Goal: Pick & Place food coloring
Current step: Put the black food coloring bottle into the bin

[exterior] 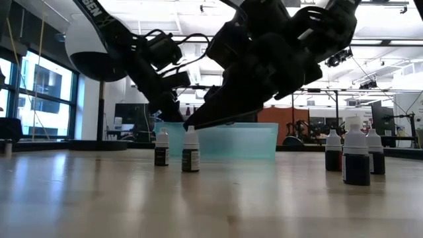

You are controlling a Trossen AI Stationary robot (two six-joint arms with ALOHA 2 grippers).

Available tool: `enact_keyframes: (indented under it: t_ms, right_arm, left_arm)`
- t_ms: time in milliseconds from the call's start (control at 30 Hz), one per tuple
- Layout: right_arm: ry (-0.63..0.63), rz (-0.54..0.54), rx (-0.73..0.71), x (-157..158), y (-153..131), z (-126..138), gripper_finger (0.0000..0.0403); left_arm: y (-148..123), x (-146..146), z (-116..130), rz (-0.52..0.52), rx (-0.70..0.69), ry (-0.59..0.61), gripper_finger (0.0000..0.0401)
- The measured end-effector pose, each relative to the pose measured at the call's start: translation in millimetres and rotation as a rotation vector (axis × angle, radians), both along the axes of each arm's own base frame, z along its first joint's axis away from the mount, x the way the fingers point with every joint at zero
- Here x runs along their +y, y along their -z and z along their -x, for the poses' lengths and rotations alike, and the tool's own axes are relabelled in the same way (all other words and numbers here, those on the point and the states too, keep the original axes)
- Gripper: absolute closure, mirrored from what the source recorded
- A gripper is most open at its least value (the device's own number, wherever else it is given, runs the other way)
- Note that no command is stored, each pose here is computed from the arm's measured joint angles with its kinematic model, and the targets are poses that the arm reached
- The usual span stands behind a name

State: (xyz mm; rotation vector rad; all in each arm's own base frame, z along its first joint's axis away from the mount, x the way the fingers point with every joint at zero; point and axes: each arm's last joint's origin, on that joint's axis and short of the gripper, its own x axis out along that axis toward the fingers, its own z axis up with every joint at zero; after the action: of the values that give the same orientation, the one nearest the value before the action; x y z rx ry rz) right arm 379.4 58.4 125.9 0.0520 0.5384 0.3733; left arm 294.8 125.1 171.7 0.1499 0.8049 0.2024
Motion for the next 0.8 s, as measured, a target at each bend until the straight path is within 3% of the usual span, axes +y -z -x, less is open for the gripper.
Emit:
enact_keyframes:
  t_ms: [200, 367, 567, 800]
  right_arm:
    - [-0.018, -0.054, 0.013, 1, -1, 0, 0.0263]
    - [-0.029, -0.071, 0.017, 2, -1, 0, 0.0263]
    - [-0.017, -0.058, -0.001, 5, 0, -1, 0.0263]
    - [-0.022, -0.087, 0.010, 11, 21, -8, 0.0263]
  left_arm:
    - [-3, 2, 1, -0.066, 0.009, -0.029, 0.0213]
    - [-16, 3, 5, -0.144, 0.002, -0.080, 0.0211]
    - [-27, 1, 8, -0.155, -0.033, -0.080, 0.0211]
    - [-31, 1, 9, -0.159, -0.043, -0.082, 0.0211]
